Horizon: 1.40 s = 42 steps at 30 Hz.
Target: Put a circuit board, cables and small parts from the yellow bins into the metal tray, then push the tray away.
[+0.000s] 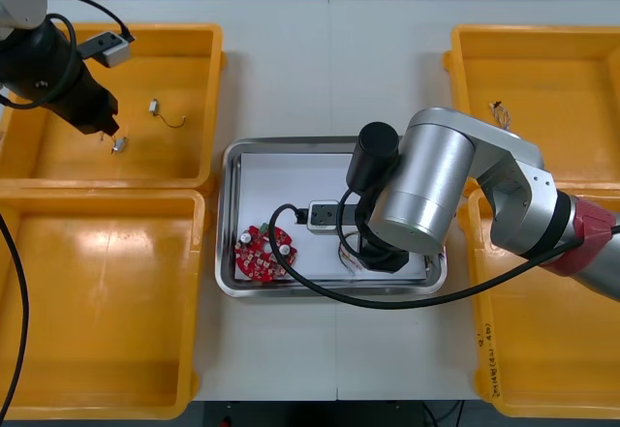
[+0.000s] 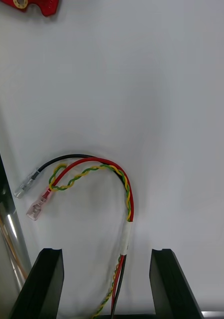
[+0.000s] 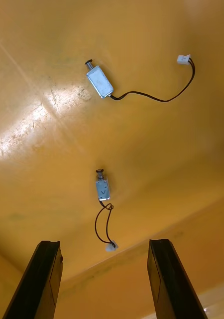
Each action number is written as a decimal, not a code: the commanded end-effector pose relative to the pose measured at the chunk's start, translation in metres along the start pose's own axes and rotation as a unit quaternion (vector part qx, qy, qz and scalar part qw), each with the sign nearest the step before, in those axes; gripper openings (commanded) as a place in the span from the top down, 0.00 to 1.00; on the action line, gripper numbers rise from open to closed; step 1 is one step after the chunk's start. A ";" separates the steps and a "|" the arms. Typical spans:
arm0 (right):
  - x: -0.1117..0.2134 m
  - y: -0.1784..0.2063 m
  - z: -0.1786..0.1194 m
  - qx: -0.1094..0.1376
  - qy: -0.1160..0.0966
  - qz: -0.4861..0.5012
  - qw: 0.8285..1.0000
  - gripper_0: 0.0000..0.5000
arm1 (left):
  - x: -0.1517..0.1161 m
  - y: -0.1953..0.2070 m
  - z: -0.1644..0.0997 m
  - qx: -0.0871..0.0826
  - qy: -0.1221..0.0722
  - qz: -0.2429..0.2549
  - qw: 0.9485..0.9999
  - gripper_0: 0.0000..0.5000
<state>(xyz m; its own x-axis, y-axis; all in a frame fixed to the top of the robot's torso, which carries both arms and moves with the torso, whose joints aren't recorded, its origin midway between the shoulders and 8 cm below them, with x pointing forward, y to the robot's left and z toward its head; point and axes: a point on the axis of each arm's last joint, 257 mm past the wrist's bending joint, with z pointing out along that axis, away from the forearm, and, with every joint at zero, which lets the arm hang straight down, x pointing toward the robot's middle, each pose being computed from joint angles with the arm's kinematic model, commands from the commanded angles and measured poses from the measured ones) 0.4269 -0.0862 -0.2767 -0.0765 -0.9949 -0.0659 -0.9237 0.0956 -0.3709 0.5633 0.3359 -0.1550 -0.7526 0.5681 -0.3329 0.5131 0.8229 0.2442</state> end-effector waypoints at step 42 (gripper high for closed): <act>0.036 -0.100 -0.161 0.021 -0.051 0.324 0.944 0.00 | 0.011 0.010 0.057 -0.034 -0.036 0.053 0.997 0.00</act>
<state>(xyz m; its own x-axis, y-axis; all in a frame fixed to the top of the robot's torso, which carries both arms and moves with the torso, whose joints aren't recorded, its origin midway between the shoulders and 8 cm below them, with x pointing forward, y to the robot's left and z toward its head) 0.4436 -0.1226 -0.1319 -0.5547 -0.7723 -0.3095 -0.7469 0.6261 -0.2237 0.5842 0.3409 -0.2094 -0.7187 0.5687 -0.4002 0.4942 0.8226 0.2813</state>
